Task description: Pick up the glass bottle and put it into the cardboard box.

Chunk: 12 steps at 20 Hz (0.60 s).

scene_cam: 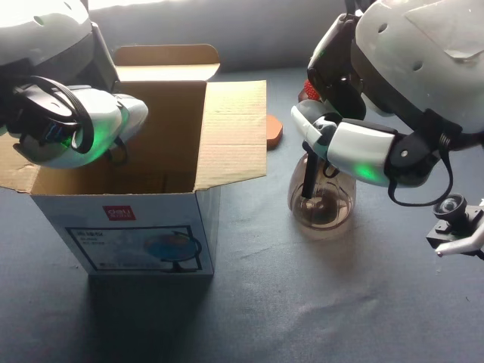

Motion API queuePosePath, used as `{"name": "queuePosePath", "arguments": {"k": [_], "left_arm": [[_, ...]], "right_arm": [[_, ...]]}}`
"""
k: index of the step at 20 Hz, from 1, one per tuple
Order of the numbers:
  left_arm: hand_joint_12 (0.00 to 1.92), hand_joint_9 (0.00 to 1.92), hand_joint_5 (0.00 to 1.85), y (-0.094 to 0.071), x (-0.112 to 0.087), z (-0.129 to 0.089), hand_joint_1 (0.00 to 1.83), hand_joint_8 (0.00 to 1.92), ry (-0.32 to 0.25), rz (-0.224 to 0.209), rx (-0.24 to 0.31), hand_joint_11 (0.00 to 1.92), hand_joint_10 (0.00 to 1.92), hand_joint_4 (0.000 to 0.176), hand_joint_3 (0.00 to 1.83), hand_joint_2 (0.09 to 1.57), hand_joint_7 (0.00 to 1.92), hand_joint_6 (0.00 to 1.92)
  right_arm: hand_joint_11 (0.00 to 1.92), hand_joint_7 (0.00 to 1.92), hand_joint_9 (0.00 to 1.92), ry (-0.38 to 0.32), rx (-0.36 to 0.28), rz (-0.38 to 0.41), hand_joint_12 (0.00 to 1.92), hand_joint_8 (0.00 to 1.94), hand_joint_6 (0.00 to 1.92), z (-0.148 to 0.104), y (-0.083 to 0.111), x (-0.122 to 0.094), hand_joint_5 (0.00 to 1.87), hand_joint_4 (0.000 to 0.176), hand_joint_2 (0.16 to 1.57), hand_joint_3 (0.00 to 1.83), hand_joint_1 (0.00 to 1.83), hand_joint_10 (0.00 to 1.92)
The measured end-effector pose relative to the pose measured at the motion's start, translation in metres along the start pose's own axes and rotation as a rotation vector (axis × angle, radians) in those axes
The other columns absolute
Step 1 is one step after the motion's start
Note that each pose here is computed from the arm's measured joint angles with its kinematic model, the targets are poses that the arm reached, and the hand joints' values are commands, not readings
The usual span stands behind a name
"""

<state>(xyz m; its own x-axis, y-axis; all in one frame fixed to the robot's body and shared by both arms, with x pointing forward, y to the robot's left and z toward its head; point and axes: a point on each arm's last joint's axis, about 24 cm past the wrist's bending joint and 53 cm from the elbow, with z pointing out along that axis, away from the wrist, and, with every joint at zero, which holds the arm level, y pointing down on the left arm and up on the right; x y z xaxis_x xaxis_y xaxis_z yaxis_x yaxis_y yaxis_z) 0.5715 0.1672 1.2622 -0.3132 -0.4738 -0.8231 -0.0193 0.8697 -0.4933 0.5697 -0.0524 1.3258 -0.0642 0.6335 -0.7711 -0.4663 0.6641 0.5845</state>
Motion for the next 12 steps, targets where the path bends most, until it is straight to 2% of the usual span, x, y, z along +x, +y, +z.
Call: {"name": "queuePosePath", "arguments": {"k": [2,3,5,6,8,10,12], "left_arm": [[0.01,0.0,0.01,0.0,0.001,-0.002,0.0,0.03,0.002,-0.01,-0.007,0.0,0.01,0.001,0.21,1.12,0.0,0.02],[0.0,0.0,0.01,0.001,0.006,-0.004,0.0,0.01,0.015,-0.015,-0.013,0.0,0.0,0.0,0.08,1.18,0.0,0.01],[0.0,0.0,0.03,0.004,0.015,-0.007,0.0,0.0,0.05,-0.043,-0.036,0.0,0.0,0.0,0.02,1.21,0.01,0.01],[0.0,0.0,0.02,0.003,0.019,-0.01,0.0,0.0,0.06,-0.042,-0.042,0.0,0.0,0.0,0.02,1.22,0.01,0.0],[0.0,0.0,0.03,0.004,0.015,-0.011,0.0,0.0,0.041,-0.033,-0.043,0.0,0.0,0.0,0.02,1.22,0.02,0.01],[0.0,0.0,0.04,0.006,0.019,-0.014,0.0,0.0,0.05,-0.033,-0.06,0.0,0.0,0.0,0.01,1.22,0.02,0.01],[0.0,0.0,0.03,0.003,0.026,-0.021,0.0,0.0,0.074,-0.051,-0.073,0.0,0.0,0.0,0.01,1.22,0.02,0.0]], "right_arm": [[0.0,0.23,0.13,0.0,0.0,0.0,0.63,0.09,0.2,0.0,0.0,0.0,0.14,0.0,1.02,0.24,0.32,0.26],[0.0,0.26,0.17,0.0,0.0,-0.009,0.69,0.03,0.11,0.0,0.0,0.0,0.17,0.0,1.08,0.13,0.32,0.18],[0.0,0.27,0.21,0.004,0.0,-0.005,0.68,0.0,0.03,0.0,0.0,0.001,0.21,0.0,1.13,0.03,0.31,0.08],[0.0,0.27,0.22,0.002,-0.001,-0.007,0.68,0.0,0.02,0.0,0.0,0.0,0.21,0.0,1.12,0.01,0.31,0.07],[0.0,0.27,0.24,-0.001,-0.003,-0.011,0.76,0.0,0.02,0.0,0.001,0.0,0.23,0.0,1.13,0.01,0.31,0.05],[0.0,0.27,0.25,0.013,-0.007,-0.012,0.75,0.0,0.02,0.002,-0.002,0.003,0.24,0.0,1.13,0.01,0.31,0.05],[0.0,0.27,0.25,0.038,-0.036,0.066,0.71,0.0,0.01,0.007,-0.005,0.002,0.23,0.0,1.13,0.0,0.31,0.04]]}}
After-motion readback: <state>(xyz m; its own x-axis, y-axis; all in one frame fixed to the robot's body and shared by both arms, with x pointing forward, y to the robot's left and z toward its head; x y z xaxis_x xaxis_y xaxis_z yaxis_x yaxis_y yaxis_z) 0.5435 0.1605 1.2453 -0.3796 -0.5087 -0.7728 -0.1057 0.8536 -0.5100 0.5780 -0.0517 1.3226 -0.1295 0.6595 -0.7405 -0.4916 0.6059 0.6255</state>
